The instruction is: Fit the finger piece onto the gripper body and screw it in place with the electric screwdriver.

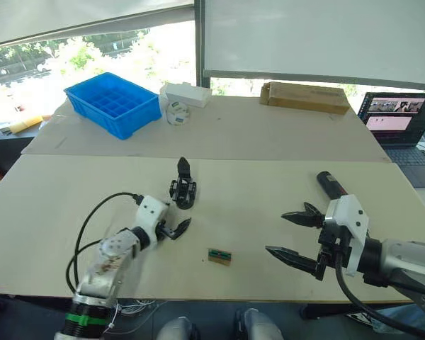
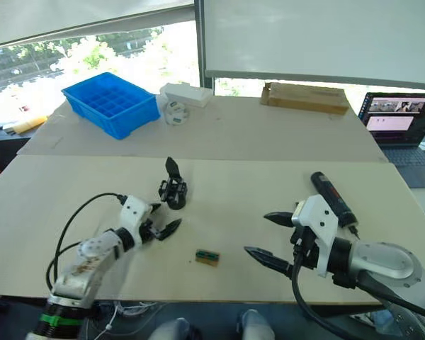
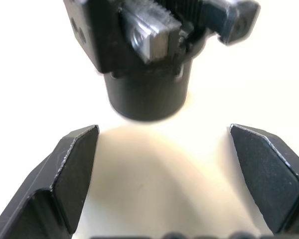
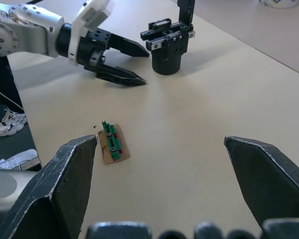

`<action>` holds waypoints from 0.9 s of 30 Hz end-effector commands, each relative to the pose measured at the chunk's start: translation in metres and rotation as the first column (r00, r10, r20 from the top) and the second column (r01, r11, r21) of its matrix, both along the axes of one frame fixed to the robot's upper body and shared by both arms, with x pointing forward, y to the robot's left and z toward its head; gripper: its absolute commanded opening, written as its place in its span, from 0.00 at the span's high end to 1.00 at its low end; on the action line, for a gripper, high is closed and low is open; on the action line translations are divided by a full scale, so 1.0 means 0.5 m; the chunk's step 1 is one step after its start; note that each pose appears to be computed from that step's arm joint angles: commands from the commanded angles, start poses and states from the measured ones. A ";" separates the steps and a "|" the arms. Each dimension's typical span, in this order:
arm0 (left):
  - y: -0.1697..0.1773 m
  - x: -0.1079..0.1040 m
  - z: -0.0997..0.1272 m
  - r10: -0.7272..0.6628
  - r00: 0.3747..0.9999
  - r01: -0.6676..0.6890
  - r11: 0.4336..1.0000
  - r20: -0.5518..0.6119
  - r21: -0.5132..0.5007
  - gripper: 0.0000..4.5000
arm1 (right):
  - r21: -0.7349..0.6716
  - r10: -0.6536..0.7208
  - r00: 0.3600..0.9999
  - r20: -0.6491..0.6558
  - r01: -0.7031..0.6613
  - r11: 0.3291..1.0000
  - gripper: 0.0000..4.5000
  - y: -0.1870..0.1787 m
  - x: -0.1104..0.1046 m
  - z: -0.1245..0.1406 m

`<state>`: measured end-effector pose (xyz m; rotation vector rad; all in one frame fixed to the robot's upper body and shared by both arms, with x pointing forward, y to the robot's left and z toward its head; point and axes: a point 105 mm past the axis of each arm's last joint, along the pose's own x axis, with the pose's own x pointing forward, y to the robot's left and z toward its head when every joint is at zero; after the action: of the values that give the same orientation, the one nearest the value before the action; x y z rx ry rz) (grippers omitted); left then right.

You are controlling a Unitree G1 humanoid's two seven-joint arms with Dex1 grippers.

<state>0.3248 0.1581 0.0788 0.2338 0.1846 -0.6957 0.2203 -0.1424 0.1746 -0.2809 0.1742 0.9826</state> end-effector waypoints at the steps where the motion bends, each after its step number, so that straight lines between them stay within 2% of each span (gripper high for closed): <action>1: 0.014 0.010 0.003 -0.151 0.988 0.151 0.988 0.018 0.012 0.02 | 0.011 0.016 0.998 0.067 -0.017 1.000 0.00 0.007 0.012 0.019; 5: 0.029 0.052 0.027 -0.204 0.977 0.203 0.979 0.057 0.022 0.02 | 0.010 0.027 0.996 0.081 -0.028 1.000 0.00 0.011 0.019 0.023; 13: -0.007 0.091 0.047 -0.312 0.949 0.313 0.949 0.044 -0.032 0.02 | 0.000 0.022 0.996 0.088 -0.022 1.000 0.00 0.006 0.017 0.026; 19: -0.032 0.115 0.063 -0.329 0.942 0.333 0.941 0.064 -0.064 0.02 | 0.001 0.006 0.997 0.074 -0.006 1.000 0.00 0.002 0.014 0.016; 22: -0.034 0.117 0.062 -0.334 0.940 0.339 0.938 0.068 -0.068 0.32 | 0.005 0.002 0.997 0.076 -0.003 1.000 0.00 0.003 0.013 0.017; 23: -0.036 0.114 0.058 -0.339 0.938 0.344 0.937 0.069 -0.065 0.37 | 0.005 -0.002 0.997 0.079 0.002 1.000 0.00 0.002 0.013 0.017; 25: -0.041 0.110 0.056 -0.340 0.938 0.345 0.935 0.070 -0.078 0.42 | 0.004 -0.009 0.996 0.085 0.008 1.000 0.00 0.001 0.013 0.017; 27: -0.071 0.104 0.068 -0.350 0.931 0.360 0.927 0.102 -0.107 0.42 | 0.010 -0.018 0.996 0.091 0.018 1.000 0.00 0.002 0.011 0.018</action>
<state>0.3786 0.1360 0.0992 0.1868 0.0850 -1.0293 0.2288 -0.1442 0.1699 -0.2845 0.1637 0.9560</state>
